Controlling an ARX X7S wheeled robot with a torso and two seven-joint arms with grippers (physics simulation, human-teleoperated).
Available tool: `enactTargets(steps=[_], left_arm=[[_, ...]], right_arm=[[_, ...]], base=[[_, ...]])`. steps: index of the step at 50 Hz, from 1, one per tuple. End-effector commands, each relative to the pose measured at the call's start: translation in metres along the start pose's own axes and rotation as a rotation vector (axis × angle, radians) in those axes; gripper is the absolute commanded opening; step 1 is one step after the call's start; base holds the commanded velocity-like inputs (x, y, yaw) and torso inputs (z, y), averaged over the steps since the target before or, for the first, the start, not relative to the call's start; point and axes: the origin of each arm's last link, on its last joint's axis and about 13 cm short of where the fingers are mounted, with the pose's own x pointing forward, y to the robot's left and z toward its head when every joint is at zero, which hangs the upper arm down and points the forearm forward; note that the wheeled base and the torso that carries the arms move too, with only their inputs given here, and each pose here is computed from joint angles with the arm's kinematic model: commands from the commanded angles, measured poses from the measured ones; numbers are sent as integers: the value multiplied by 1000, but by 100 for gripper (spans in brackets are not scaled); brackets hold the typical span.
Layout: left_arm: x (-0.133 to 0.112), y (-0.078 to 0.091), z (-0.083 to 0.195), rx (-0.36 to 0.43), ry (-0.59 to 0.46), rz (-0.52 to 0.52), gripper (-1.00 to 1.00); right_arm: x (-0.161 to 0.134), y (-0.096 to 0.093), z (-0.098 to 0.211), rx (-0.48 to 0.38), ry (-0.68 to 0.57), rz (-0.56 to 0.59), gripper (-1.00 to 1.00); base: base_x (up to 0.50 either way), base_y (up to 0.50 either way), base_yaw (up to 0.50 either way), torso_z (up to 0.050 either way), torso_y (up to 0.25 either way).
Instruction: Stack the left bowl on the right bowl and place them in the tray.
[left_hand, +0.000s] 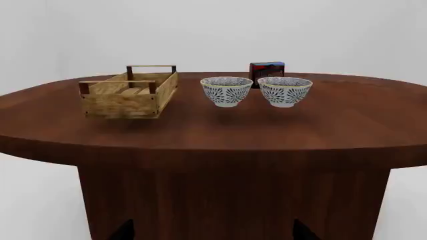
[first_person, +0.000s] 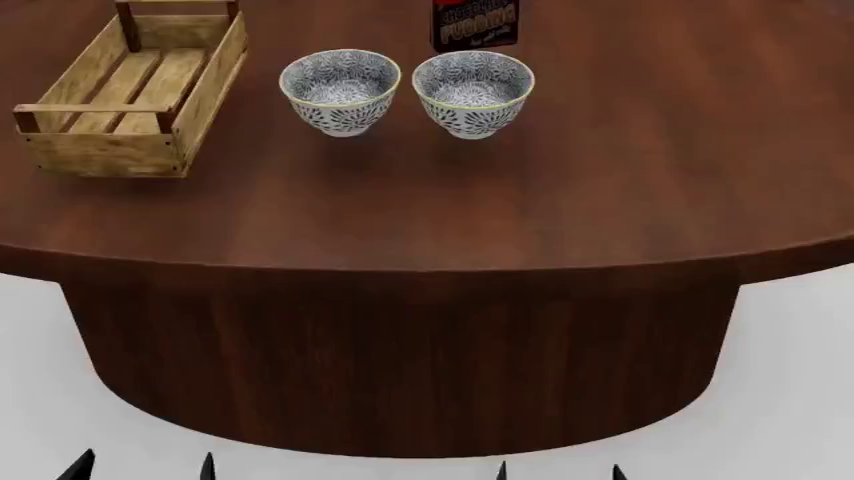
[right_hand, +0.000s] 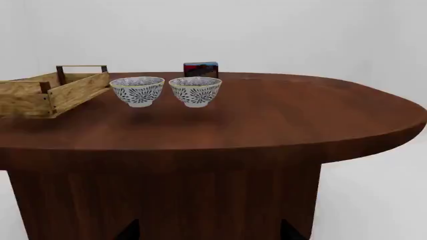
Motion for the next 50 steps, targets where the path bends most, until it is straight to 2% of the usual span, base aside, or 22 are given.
enactTargets(steps=[1, 14, 16, 17, 18, 19, 26, 28, 32, 34, 35, 42, 44, 45, 46, 50], left_arm=[[0, 2, 0, 0, 0, 0, 100], [-2, 0, 1, -28, -6, -9, 100], [-4, 0, 5, -55, -19, -12, 100], [-5, 0, 8, -26, -21, -7, 100], [-4, 1, 12, -38, -22, -3, 100], [-4, 2, 20, -58, -50, -4, 100], [5, 8, 65, -52, -142, -6, 100], [8, 8, 83, -67, -178, -34, 100], [14, 9, 117, -77, -220, -62, 100], [14, 11, 132, -57, -236, -47, 100], [13, 13, 147, -55, -264, -61, 100], [0, 29, 193, -32, -287, -24, 100], [-8, 33, 206, 58, -287, 19, 100], [-11, 33, 209, 63, -296, 26, 100], [-16, 35, 215, 32, -300, 7, 100], [-29, 44, 239, 24, -322, 43, 100]], right_arm=[[0, -4, 0, 0, 0, -20, 100], [-1, -4, 1, -5, -2, -13, 100], [0, -5, 5, 26, -12, -26, 100], [0, -6, 8, 20, -15, -24, 100], [1, -5, 14, 8, -30, -28, 100], [2, -6, 22, 11, -48, -26, 100], [7, -9, 64, -29, -117, -35, 100], [9, -11, 81, -60, -135, -31, 100], [10, -20, 111, -78, -177, -46, 100], [9, -25, 126, -109, -197, -57, 100], [8, -27, 133, -119, -214, -60, 100], [-3, -40, 176, -175, -237, -92, 100], [-7, -45, 190, -177, -274, -119, 100], [-8, -46, 193, -186, -285, -132, 100], [-10, -48, 199, -195, -282, -135, 100], [-16, -54, 219, -231, -290, -162, 100]], base=[[0, 0, 0, 0, 0], [0, 0, 0, 0, 0], [0, 0, 0, 0, 0], [0, 0, 0, 0, 0], [0, 0, 0, 0, 0], [0, 0, 0, 0, 0], [0, 0, 0, 0, 0], [0, 0, 0, 0, 0], [0, 0, 0, 0, 0], [0, 0, 0, 0, 0], [0, 0, 0, 0, 0], [0, 0, 0, 0, 0], [0, 0, 0, 0, 0], [0, 0, 0, 0, 0], [0, 0, 0, 0, 0], [0, 0, 0, 0, 0]])
